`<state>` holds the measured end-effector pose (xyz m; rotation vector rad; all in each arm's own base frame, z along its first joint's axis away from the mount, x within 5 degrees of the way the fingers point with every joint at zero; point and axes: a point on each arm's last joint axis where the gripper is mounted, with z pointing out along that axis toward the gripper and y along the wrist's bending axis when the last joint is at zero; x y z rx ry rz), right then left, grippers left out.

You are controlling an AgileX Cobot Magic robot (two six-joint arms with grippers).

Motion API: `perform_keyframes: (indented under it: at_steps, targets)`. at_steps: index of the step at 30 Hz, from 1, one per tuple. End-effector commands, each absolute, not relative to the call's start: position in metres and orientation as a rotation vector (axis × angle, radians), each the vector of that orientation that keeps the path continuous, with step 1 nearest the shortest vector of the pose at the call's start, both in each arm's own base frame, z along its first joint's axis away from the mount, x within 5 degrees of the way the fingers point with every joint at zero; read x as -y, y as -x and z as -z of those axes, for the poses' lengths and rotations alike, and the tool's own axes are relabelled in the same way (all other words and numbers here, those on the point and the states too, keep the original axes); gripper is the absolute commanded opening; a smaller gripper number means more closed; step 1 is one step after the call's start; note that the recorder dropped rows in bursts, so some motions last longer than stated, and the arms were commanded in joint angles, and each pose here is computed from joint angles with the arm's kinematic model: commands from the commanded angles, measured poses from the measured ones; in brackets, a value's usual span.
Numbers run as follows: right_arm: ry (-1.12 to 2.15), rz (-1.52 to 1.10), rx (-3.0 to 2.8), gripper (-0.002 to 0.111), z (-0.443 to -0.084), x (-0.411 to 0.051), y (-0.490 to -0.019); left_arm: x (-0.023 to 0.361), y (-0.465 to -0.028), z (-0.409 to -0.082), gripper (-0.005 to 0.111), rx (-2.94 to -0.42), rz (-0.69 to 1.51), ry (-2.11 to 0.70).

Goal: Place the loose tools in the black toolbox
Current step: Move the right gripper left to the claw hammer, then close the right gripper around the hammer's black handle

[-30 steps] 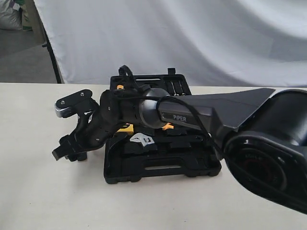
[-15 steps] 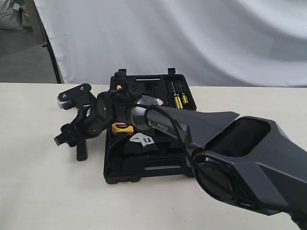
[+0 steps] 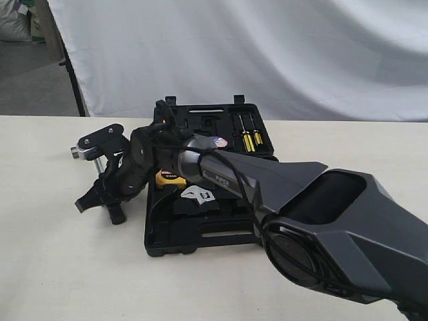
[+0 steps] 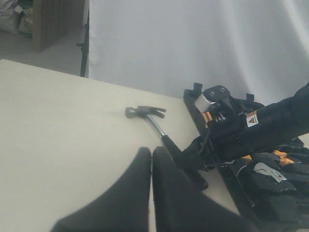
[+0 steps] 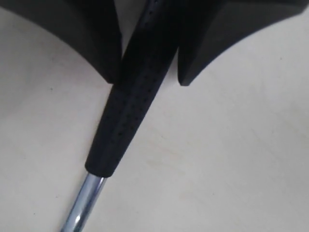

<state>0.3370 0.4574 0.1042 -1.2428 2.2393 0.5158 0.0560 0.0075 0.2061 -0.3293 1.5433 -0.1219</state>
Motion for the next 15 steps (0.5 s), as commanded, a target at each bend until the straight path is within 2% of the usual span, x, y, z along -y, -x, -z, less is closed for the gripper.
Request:
perform_keyframes:
  at_steps: [1,4,6,9,15]
  targets:
    - [1.320,-0.487,-2.347,0.034,-0.095,-0.450,-0.330,-0.009,-0.055,-0.208,0.001,-1.526,0.103,0.346]
    - [1.295,-0.579,-2.401,0.030,-0.102,-0.452,-0.324,-0.009,-0.055,-0.208,0.001,-1.526,0.103,0.346]
    - [1.297,-0.611,-2.420,0.021,-0.111,-0.452,-0.321,-0.009,-0.055,-0.208,0.001,-1.526,0.103,0.346]
    - [1.321,-0.628,-2.448,0.001,-0.121,-0.450,-0.317,-0.009,-0.055,-0.208,0.001,-1.526,0.103,0.346]
    - [1.319,-0.656,-2.517,0.000,-0.126,-0.448,-0.310,-0.009,-0.055,-0.208,0.001,-1.526,0.103,0.346]
